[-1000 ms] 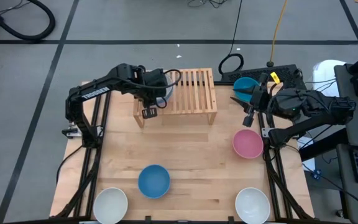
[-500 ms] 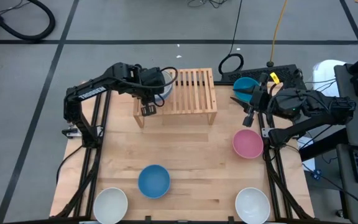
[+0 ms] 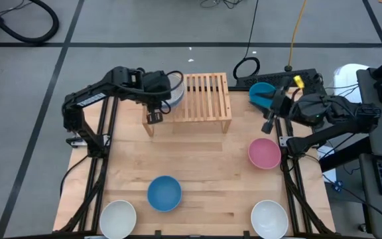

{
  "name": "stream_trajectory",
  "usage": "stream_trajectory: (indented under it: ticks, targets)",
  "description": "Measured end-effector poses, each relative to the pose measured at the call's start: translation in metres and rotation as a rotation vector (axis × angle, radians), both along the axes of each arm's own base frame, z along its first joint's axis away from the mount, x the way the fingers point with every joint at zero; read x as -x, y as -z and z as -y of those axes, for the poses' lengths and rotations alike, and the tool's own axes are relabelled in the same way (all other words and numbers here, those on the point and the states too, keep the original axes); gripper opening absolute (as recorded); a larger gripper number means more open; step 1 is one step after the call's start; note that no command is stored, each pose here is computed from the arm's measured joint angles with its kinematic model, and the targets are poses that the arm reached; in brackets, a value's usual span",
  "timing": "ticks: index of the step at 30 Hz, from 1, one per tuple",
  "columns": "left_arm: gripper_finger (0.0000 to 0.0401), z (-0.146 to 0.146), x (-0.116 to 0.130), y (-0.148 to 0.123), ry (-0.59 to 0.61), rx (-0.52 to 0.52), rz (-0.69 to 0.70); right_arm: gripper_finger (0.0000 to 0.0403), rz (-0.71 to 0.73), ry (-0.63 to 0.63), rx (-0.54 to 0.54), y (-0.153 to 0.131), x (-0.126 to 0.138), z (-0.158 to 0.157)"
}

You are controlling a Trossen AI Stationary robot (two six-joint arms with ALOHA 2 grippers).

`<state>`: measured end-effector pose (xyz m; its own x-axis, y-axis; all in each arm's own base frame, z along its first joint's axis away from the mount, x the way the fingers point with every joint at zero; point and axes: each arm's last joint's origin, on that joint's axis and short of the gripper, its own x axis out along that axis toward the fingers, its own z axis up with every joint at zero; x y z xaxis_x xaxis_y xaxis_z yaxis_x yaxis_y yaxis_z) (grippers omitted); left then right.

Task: Place and stack bowls onto a shelf
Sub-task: Stack the top blue bowl on top of the gray bowl on the shelf

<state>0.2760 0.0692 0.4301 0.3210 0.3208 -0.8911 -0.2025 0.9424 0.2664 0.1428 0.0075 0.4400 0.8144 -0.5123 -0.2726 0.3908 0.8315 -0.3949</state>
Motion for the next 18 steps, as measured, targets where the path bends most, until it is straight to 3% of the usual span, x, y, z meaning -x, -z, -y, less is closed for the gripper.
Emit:
stream_trajectory:
  ticks: [8, 18]
  targets:
    - [0.0056, 0.011, 0.042, -0.035, -0.015, -0.025, 0.176, 0.0121, -0.048, 0.076, -0.035, 0.007, 0.021, 0.005]
    - [0.0056, 0.025, 0.107, -0.067, -0.084, -0.019, 0.376, 0.0121, -0.06, 0.172, -0.043, 0.011, 0.028, 0.008]
